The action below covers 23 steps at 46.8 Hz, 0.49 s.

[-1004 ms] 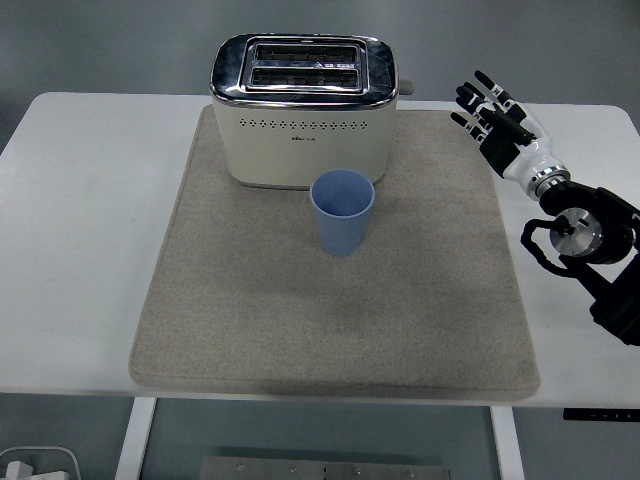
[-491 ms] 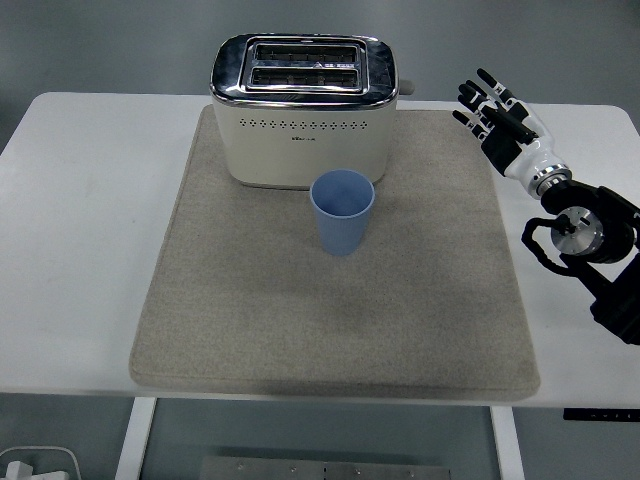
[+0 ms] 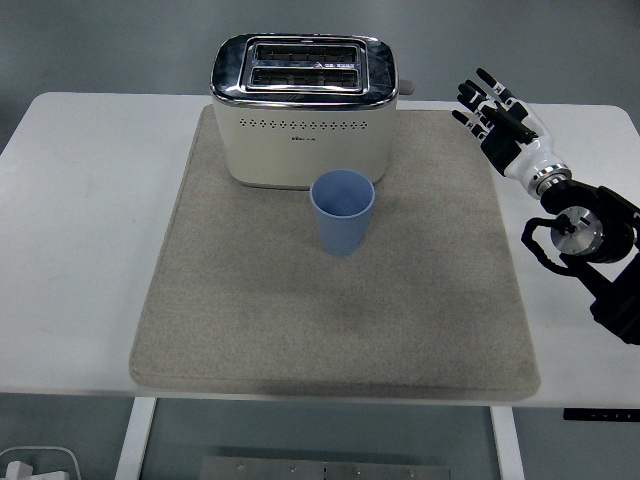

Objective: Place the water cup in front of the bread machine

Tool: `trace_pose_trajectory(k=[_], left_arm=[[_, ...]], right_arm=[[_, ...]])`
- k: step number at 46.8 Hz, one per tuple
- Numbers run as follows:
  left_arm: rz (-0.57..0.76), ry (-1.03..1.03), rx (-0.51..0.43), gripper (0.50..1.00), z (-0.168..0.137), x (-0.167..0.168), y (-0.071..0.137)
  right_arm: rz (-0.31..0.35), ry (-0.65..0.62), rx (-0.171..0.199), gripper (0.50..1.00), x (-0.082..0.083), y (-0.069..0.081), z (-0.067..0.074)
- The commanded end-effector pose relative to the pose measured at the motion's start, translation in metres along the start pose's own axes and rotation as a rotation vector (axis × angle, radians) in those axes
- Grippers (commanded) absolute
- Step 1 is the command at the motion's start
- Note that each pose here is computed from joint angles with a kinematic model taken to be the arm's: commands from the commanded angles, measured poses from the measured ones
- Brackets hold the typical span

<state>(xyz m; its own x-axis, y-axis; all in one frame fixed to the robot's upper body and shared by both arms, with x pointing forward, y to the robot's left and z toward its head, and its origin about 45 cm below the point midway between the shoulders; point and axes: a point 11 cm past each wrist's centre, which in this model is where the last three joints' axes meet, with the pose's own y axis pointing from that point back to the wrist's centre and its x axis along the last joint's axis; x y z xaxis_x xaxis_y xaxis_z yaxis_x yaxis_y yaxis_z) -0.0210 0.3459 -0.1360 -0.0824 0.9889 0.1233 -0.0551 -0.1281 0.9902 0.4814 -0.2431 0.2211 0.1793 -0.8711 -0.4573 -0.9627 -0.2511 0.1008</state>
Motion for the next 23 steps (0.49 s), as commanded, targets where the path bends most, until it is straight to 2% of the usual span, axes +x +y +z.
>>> trace_pose_trajectory(k=[1,9,23], left_arm=[[-0.001,0.0,-0.002,1.0,0.0,0.0,0.0],[-0.001,0.0,-0.002,1.0,0.0,0.0,0.0],[-0.001,0.0,0.0,1.0,0.0,0.0,0.0]], right_arm=[[-0.001,0.001,-0.002,0.928,0.0,0.0,0.001],[-0.018,-0.008,-0.021,0.928,-0.009,0.0,0.012],[-0.016,-0.004,-0.016,0.928,-0.009,-0.001,0.009]])
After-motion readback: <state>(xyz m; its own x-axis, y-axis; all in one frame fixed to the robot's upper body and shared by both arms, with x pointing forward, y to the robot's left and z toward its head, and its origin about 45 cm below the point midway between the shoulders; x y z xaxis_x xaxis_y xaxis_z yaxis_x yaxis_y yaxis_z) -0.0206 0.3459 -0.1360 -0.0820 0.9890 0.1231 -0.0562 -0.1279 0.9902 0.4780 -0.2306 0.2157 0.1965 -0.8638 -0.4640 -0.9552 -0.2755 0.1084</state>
